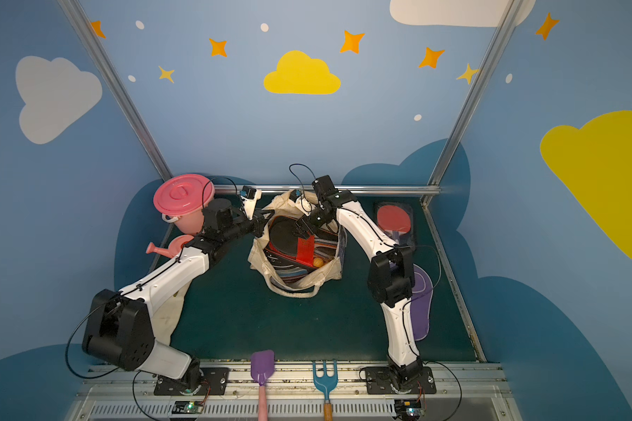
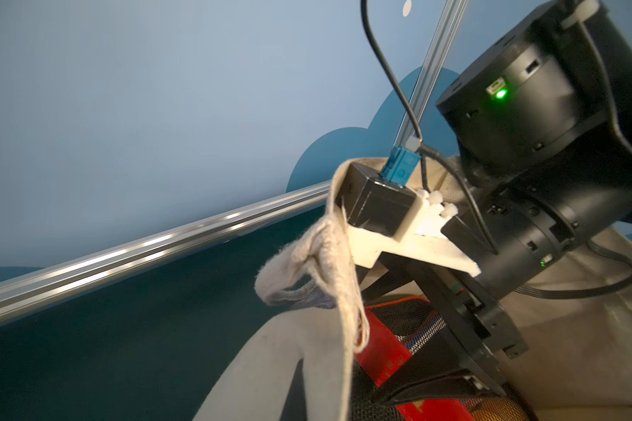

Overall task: Remove the ping pong set from the canvas bag
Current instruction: Pick up the ping pong set from the canvas bag.

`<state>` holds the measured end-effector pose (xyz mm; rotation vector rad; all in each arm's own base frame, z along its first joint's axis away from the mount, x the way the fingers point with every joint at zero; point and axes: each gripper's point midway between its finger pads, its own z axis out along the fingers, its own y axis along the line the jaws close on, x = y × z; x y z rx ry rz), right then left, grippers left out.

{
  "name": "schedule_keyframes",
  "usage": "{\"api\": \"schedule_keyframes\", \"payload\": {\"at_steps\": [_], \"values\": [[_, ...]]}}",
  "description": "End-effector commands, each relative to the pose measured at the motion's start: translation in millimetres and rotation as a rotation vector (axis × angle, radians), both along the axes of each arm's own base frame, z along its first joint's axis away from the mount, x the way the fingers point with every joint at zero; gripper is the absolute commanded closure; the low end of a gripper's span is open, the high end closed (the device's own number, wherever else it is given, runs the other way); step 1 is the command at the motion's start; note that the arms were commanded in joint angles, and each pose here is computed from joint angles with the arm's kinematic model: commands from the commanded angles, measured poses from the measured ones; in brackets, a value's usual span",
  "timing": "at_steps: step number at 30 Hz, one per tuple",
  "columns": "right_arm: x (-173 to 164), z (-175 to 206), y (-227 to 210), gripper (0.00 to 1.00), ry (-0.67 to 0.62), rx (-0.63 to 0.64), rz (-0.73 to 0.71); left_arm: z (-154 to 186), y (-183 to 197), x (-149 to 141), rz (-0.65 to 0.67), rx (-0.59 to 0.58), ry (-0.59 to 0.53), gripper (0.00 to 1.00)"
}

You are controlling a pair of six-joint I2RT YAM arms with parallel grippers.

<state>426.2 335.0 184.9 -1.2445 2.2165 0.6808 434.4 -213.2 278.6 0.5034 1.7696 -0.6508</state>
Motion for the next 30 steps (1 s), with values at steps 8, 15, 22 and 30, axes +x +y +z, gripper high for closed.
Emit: {"api": "schedule_keyframes", "payload": {"at_steps": [8,15,22,30], "values": [[26,-40,-13,0.14,0.043,-0.053,-0.045,31,-23,-1,-0.134,-0.064,-0.093,0.96],[5,-62,-10,0.14,0.224,0.024,0.045,25,-27,0,-0.162,-0.06,-0.088,0.96],[-36,-68,-10,0.14,0.471,0.107,0.201,22,-31,1,-0.186,-0.065,-0.085,0.96],[-38,-65,-13,0.38,0.486,0.108,0.203,22,-32,0,-0.193,-0.07,-0.079,0.96]]}}
